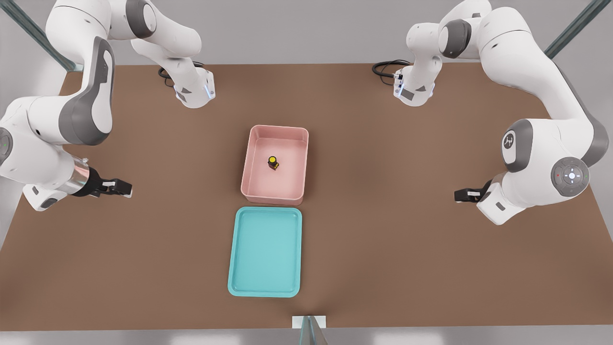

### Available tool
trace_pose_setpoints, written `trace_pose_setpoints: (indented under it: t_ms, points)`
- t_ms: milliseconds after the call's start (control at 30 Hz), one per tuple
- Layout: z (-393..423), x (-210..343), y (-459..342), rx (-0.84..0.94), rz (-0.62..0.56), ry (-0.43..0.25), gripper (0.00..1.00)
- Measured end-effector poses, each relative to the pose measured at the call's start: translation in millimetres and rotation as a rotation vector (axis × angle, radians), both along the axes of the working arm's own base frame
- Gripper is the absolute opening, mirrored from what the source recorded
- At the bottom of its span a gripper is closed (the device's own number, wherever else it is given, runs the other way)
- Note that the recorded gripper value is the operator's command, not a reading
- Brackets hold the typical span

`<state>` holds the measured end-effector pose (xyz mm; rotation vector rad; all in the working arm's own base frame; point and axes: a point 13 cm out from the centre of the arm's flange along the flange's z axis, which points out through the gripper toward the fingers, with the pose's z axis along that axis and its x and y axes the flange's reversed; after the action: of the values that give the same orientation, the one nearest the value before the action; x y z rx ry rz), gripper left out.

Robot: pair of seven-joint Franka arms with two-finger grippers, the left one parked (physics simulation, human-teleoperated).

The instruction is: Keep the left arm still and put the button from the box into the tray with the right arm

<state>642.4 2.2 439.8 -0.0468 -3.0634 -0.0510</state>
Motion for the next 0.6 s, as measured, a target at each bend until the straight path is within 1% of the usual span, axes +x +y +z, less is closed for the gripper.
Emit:
trace_pose_setpoints:
  t_ms: [100, 133, 200, 300, 333, 400, 433, 500, 533, 600]
  points:
    - [0, 0, 2, -0.001, 0.003, 0.000, 1.00]
    - [0, 0, 13, -0.001, 0.021, 0.000, 1.00]
    - [3, -4, 67, 0.000, 0.107, -0.004, 1.00]
    - [-5, -24, 177, 0.011, 0.287, 0.011, 1.00]
    - [-10, -32, 204, 0.018, 0.322, 0.020, 1.00]
    - [-25, -43, 241, 0.071, 0.342, 0.058, 1.00]
    - [-36, -54, 273, 0.093, 0.360, 0.080, 1.00]
    - [-54, -101, 362, 0.113, 0.438, 0.112, 1.00]
    - [-61, -125, 395, 0.113, 0.466, 0.125, 1.00]
    - [-82, -167, 441, 0.102, 0.480, 0.153, 1.00]
